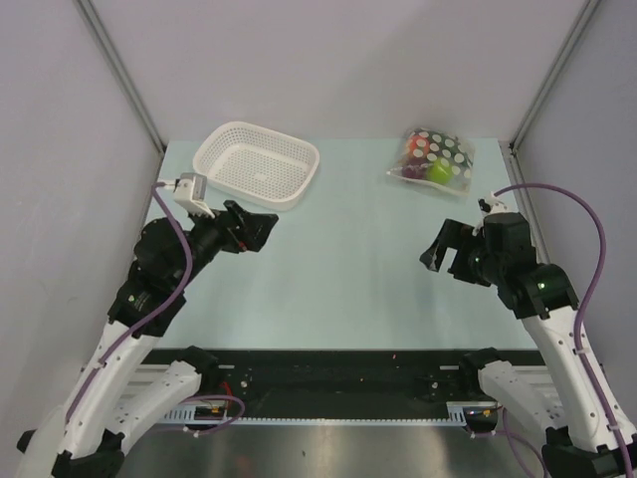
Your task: Open the zip-top bag and remove the fake food
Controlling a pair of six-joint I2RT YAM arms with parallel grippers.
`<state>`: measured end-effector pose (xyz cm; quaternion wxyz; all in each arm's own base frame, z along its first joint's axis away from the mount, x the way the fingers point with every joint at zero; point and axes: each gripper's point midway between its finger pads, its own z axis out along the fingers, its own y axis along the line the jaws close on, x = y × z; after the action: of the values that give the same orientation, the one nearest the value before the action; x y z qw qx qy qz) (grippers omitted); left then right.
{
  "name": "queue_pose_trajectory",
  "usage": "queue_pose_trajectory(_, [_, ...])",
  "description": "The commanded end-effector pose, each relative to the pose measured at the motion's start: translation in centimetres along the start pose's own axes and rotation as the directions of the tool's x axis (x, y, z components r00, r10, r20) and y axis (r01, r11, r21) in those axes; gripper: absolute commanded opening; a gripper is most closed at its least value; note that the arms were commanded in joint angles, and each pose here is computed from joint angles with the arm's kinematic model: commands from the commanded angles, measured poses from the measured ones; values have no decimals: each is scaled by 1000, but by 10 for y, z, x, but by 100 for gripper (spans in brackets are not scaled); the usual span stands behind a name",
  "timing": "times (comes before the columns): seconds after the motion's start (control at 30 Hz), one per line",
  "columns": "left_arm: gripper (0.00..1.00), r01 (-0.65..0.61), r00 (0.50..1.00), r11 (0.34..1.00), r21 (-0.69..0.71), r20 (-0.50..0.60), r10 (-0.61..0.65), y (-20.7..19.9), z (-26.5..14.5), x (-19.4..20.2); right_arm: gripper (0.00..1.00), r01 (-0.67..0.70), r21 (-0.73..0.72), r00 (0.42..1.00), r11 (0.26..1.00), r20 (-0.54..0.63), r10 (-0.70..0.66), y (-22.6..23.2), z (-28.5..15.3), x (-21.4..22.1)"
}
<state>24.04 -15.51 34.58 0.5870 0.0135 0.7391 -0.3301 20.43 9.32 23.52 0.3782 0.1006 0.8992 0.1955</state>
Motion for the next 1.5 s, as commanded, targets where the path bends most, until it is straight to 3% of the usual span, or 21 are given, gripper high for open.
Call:
queue_pose_trajectory(0.0, [96,-1,1000,999,51,-22,2,-13,9,-7,100,-1,50,1000,999,-8,2,-1,-5,-12])
queue_pose_trajectory(0.23, [90,145,975,986,80,-179,-129,-21,74,20,100,7,194,992,981,-126,18,-16,-2,-9])
queue_pose_trajectory(0.27, [89,180,954,982,59,-252,-160,-15,95,39,100,12,221,989,975,-145,21,-19,1,-9])
queue_pose_trajectory(0.4, [85,294,902,954,61,-348,-256,-24,154,56,100,31,298,987,954,-157,17,-27,5,-18])
queue_pose_trajectory(0.53, [84,368,853,930,-4,-396,-340,-32,219,78,100,-12,282,989,959,-141,54,-16,11,-39])
queue_pose_trajectory(0.67, [82,446,818,893,-56,-379,-432,-36,292,98,100,-25,269,985,963,-156,69,-11,17,-40])
queue_pose_trajectory(0.7, [81,467,822,884,-32,-354,-447,-48,308,83,99,-35,273,984,961,-158,81,-12,17,-38])
queue_pose_trajectory(0.73, [81,502,779,854,-134,-358,-515,-30,333,118,100,-42,279,983,959,-162,90,-13,17,-37])
queue_pose_trajectory(0.8, [81,534,773,832,-154,-309,-554,-34,358,111,100,-53,279,982,959,-160,101,-13,16,-35])
queue_pose_trajectory(0.87, [81,565,749,785,-253,-243,-617,-15,383,140,99,-41,294,987,955,-139,85,-18,14,-38])
queue_pose_trajectory(0.93, [81,644,692,714,-274,-188,-697,-17,397,143,100,-39,299,988,953,-130,81,-20,10,-42])
queue_pose_trajectory(1.03, [81,695,657,652,-304,-100,-747,-3,416,159,100,-38,317,992,948,-104,74,-25,1,-48])
queue_pose_trajectory(1.17, [81,720,638,618,-316,-48,-768,10,432,177,100,-53,340,996,939,-52,76,-36,-15,-52])
queue_pose_trajectory(1.3, [78,770,586,564,-298,-20,-810,16,443,189,100,-67,353,997,933,-17,78,-43,-24,-56])
queue_pose_trajectory(1.47, [77,797,574,554,-238,16,-819,16,456,187,100,-68,357,997,932,-11,77,-44,-28,-56])
